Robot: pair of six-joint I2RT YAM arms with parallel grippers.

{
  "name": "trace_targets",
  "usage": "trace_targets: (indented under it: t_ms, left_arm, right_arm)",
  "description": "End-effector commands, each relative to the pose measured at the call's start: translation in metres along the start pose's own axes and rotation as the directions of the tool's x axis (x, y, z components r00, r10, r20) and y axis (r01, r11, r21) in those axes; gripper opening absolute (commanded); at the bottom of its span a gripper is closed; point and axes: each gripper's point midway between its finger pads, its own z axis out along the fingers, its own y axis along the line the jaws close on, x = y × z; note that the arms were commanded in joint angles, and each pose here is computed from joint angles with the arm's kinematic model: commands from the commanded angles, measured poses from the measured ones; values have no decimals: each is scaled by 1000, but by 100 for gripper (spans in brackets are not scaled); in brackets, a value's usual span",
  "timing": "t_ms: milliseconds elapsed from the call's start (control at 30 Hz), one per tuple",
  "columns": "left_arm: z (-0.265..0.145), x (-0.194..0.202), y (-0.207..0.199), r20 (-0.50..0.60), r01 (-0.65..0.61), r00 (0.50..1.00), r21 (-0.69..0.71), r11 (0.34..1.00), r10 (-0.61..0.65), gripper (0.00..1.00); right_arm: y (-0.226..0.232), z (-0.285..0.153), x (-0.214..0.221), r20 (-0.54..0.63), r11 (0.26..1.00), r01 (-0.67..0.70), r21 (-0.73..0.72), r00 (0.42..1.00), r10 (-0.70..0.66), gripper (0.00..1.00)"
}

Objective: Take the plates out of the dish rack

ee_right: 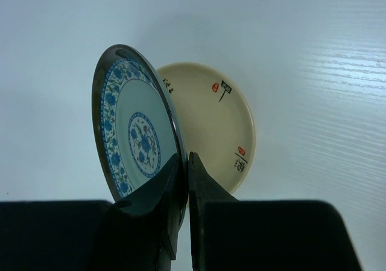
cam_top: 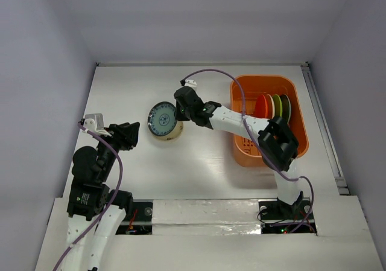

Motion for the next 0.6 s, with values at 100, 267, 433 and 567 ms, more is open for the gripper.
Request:
trace_targets:
  t_ms: [100, 267, 433, 567]
  left_arm:
    - [1, -8, -4, 35, -3, 999, 16, 1000, 3, 41]
    - [1, -8, -4, 35, -3, 999, 16, 1000, 3, 41]
    - [1, -8, -4, 37, -4, 999, 17, 1000, 3, 41]
    - [1, -8, -4, 35, -3, 999, 17, 1000, 3, 41]
  right_arm:
    - [17, 15, -23, 93, 990, -131, -53, 986, 135, 1]
    - [5, 23, -8, 78, 988, -150, -17, 985, 151, 9]
    - [-4, 27, 3, 64, 988, -152, 12, 987, 151, 15]
    - [-14, 28, 15, 44, 989, -145, 40, 989, 143, 26]
